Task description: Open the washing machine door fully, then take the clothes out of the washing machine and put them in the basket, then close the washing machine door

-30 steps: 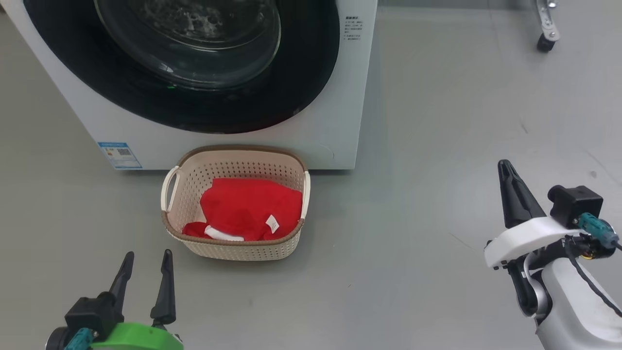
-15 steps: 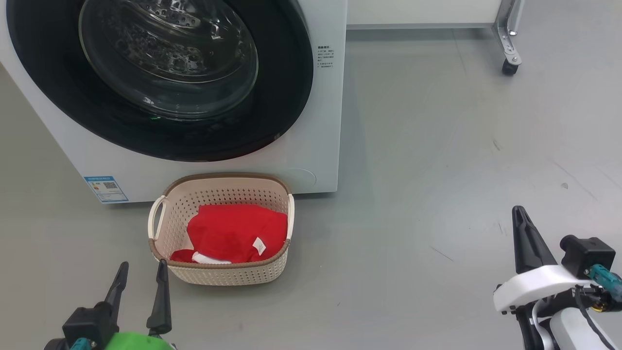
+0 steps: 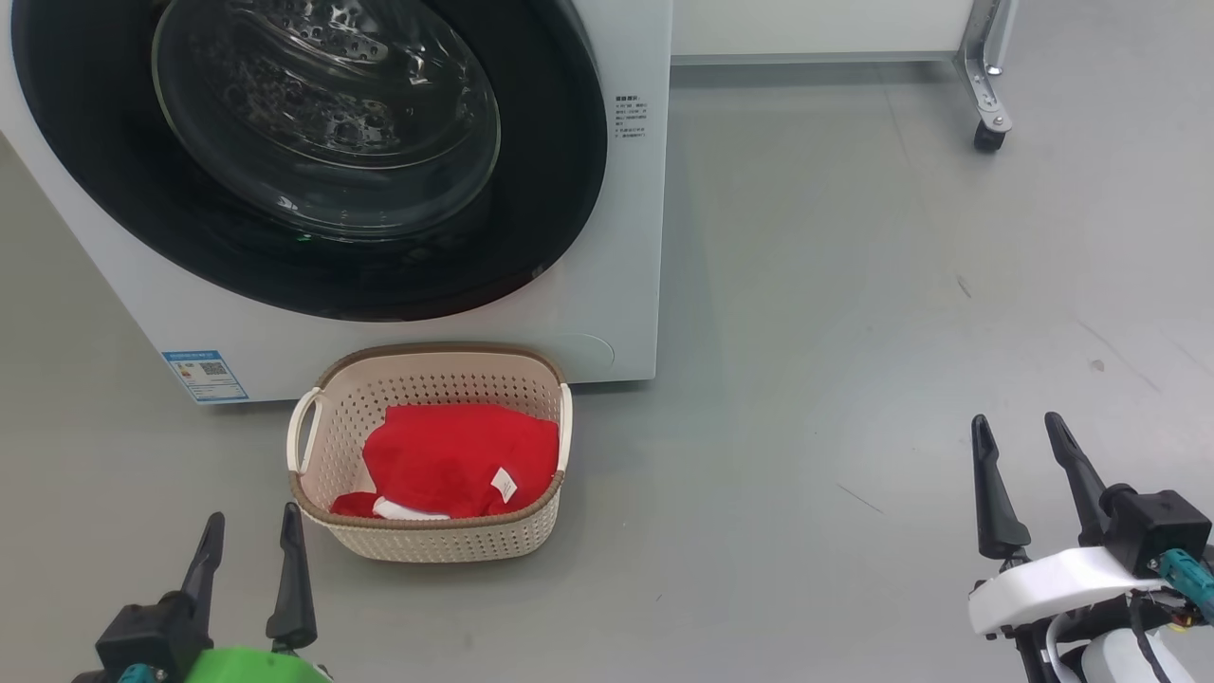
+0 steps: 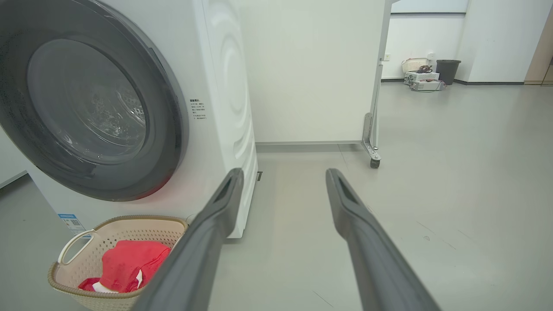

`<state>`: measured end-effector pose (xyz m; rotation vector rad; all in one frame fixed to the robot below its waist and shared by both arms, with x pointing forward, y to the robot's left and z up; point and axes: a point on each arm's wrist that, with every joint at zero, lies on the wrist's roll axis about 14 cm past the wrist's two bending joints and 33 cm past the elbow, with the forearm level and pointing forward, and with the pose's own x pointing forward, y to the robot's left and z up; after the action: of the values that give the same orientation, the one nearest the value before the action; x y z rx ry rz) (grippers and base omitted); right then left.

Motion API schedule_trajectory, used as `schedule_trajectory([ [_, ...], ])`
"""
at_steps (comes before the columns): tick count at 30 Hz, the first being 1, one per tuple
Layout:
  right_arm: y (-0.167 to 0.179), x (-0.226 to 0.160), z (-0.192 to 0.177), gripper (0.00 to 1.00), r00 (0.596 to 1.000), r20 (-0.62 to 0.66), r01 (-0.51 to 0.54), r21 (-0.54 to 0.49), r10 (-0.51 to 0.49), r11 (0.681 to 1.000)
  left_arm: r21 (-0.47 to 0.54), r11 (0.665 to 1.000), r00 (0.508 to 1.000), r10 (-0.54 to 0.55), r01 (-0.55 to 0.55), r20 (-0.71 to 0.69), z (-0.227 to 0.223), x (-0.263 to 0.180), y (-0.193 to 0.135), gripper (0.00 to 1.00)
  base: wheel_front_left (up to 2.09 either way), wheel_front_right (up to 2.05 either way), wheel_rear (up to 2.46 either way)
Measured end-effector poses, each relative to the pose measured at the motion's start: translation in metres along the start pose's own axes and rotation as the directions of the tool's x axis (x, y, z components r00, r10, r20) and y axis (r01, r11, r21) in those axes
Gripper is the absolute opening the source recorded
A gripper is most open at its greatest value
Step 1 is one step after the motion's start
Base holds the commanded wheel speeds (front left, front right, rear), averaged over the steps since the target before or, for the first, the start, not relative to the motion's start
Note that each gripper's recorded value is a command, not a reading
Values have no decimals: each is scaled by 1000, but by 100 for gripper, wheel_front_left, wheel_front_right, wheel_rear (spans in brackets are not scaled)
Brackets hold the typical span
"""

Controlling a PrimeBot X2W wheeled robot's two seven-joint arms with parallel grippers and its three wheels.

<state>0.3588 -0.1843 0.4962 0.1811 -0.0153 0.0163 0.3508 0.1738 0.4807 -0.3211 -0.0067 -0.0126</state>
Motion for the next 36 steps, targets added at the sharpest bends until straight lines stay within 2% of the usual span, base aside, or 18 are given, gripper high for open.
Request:
schedule_trajectory([
  [22,2,-14,-5,100,1000,-6,15,-5,-15,1000,13,1000,999,-27,28,-43,-13,-3,-8,100,0,0,0],
  [36,2,-18,-6,100,1000,-7,19,-5,-19,1000,-13,999,998,-52,52,-47,-15,-3,-16,100,0,0,0],
])
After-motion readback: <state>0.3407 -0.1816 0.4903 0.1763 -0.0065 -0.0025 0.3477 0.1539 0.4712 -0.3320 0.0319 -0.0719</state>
